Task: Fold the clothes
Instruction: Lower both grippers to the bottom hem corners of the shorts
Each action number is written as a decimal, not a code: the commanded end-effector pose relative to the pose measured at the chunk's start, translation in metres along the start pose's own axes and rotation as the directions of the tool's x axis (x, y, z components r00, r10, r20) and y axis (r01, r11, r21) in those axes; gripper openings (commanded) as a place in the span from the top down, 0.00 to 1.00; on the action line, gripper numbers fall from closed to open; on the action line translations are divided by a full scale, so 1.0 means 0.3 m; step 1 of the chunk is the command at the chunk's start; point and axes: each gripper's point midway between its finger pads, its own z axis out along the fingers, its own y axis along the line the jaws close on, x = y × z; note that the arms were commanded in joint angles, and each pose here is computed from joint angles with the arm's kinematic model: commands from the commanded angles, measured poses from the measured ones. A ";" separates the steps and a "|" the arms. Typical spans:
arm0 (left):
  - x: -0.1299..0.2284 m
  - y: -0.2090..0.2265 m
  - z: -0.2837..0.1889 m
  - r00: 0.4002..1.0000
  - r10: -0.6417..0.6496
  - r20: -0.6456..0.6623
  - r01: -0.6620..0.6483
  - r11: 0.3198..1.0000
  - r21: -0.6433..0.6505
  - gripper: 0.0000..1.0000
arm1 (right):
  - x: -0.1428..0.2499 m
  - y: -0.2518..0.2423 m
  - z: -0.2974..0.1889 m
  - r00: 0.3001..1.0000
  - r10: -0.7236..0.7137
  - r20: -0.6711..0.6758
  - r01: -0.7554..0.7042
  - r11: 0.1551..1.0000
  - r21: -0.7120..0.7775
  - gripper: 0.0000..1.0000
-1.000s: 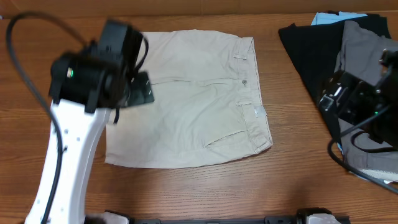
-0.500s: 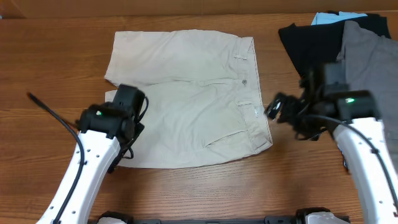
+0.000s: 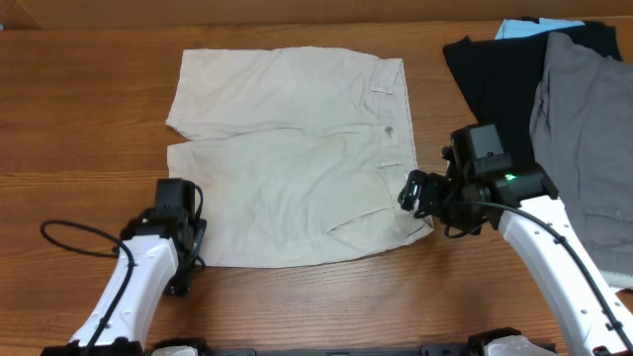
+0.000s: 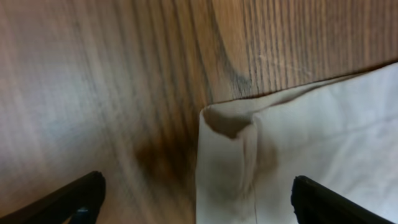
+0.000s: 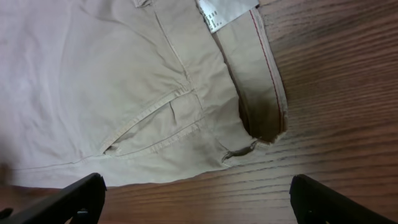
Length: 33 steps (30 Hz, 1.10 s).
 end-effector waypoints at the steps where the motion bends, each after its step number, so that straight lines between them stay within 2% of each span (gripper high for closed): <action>1: 0.013 0.013 0.045 1.000 0.004 -0.001 -0.004 1.000 0.021 0.06 | -0.006 0.002 0.001 0.999 -0.017 0.029 0.017 1.000 0.016 0.04; 7: -0.001 0.001 0.084 0.999 -0.007 0.043 0.004 0.999 0.050 0.09 | -0.002 -0.004 0.018 0.999 -0.017 0.029 0.017 1.000 0.015 0.05; 9: 0.000 -0.006 0.097 0.999 0.019 0.046 -0.021 0.998 0.054 0.12 | 0.003 -0.010 0.031 1.000 -0.016 0.026 0.016 1.000 0.016 0.05; 11: 0.000 -0.014 0.111 0.998 0.033 0.048 -0.035 0.998 0.053 0.19 | 0.011 -0.017 0.043 1.000 -0.015 0.020 0.015 1.000 0.019 0.05; 12: 0.001 -0.020 0.122 0.998 0.032 0.048 -0.034 0.998 0.052 0.28 | 0.015 -0.022 0.050 1.000 -0.014 0.017 0.014 1.000 0.021 0.05; 15: 0.016 -0.037 0.151 0.999 0.034 0.030 -0.035 0.998 0.054 0.43 | 0.017 -0.024 0.056 1.000 -0.014 0.016 0.014 1.000 0.022 0.07; 16: 0.025 -0.036 0.160 0.999 0.037 0.017 -0.037 0.998 0.049 0.53 | 0.017 -0.024 0.056 1.000 -0.014 0.016 0.013 1.000 0.022 0.08; 18: 0.047 -0.024 0.178 0.999 0.045 -0.014 -0.045 0.999 0.028 0.85 | 0.019 -0.025 0.055 1.000 0.006 0.014 -0.007 1.000 0.022 0.09; 19: 0.052 -0.011 0.187 0.998 0.056 -0.019 -0.056 0.998 0.008 0.96 | 0.021 -0.026 0.056 1.000 0.022 0.012 -0.022 0.999 0.024 0.11; 21: 0.058 0.004 0.195 0.995 0.097 -0.027 -0.097 0.995 -0.014 0.96 | 0.025 -0.029 0.055 0.999 0.051 0.008 -0.051 0.998 0.026 0.14; 23: 0.062 0.019 0.197 0.990 0.138 -0.034 -0.139 0.990 -0.031 0.96 | 0.032 -0.033 0.055 0.995 0.096 0.001 -0.096 0.995 0.032 0.23; 27: 0.073 0.026 0.196 0.989 0.140 -0.053 -0.142 0.989 -0.035 0.96 | 0.040 -0.037 0.062 0.986 0.164 0.008 -0.164 0.985 0.052 0.35; 33: 0.098 0.021 0.194 0.986 0.139 -0.094 -0.141 0.990 -0.021 0.96 | 0.078 -0.050 0.132 0.974 0.223 0.035 -0.225 0.970 0.092 0.38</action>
